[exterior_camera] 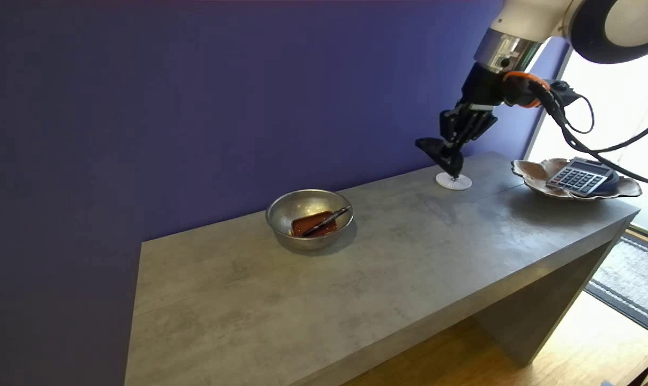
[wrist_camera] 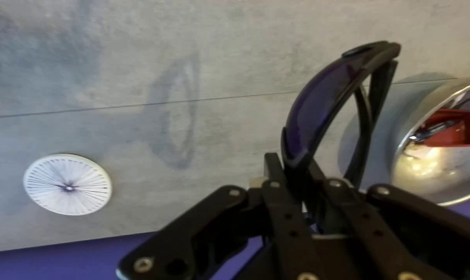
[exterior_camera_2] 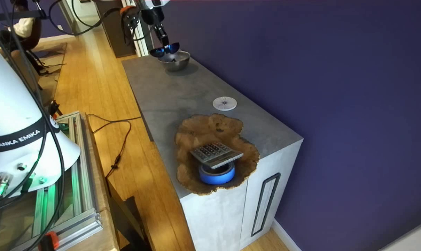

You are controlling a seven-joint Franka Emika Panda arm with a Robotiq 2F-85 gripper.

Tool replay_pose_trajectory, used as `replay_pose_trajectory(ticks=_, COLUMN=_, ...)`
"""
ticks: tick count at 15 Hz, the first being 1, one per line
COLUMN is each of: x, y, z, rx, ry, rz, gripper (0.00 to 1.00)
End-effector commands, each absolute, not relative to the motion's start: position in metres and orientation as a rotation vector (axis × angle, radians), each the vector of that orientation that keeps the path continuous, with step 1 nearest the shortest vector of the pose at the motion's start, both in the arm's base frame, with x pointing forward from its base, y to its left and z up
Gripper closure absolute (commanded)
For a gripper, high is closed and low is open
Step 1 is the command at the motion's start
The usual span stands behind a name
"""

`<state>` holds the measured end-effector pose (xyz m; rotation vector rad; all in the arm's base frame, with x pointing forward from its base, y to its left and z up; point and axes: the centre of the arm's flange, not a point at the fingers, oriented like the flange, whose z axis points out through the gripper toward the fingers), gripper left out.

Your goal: Remove the pair of glasses from the wooden plate and put it on the left side of the table

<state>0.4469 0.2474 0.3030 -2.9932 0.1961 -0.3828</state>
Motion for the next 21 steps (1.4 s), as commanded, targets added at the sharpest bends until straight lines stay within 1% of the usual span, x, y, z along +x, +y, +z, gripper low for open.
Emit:
replay_pose_trajectory(ticks=1, x=0.512, y=0.305, z=0.278, rx=-3.015, ry=0.009, rz=-0.342, gripper=0.96)
replay_pose_trajectory(ticks=5, x=0.571, y=0.315, z=0.236, rx=-3.052, ry=0.103, rz=-0.195, gripper=0.96)
replay_pose_trajectory(ticks=6, x=0.578, y=0.316, z=0.226, rx=-3.057, ry=0.108, rz=-0.171, gripper=0.96)
replay_pose_trajectory(ticks=10, x=0.584, y=0.338, z=0.190, rx=-3.064, ry=0.010, rz=-0.219, gripper=0.96)
replay_pose_trajectory(ticks=14, x=0.590, y=0.354, z=0.173, rx=-3.050, ry=-0.018, rz=-0.272, gripper=0.96)
replay_pose_trajectory(ticks=20, x=0.606, y=0.359, z=0.156, rx=-3.060, ry=-0.012, rz=-0.234, gripper=0.96)
replay_pose_trajectory(ticks=21, x=0.607, y=0.359, z=0.153, rx=-3.062, ry=-0.014, rz=-0.226, gripper=0.86)
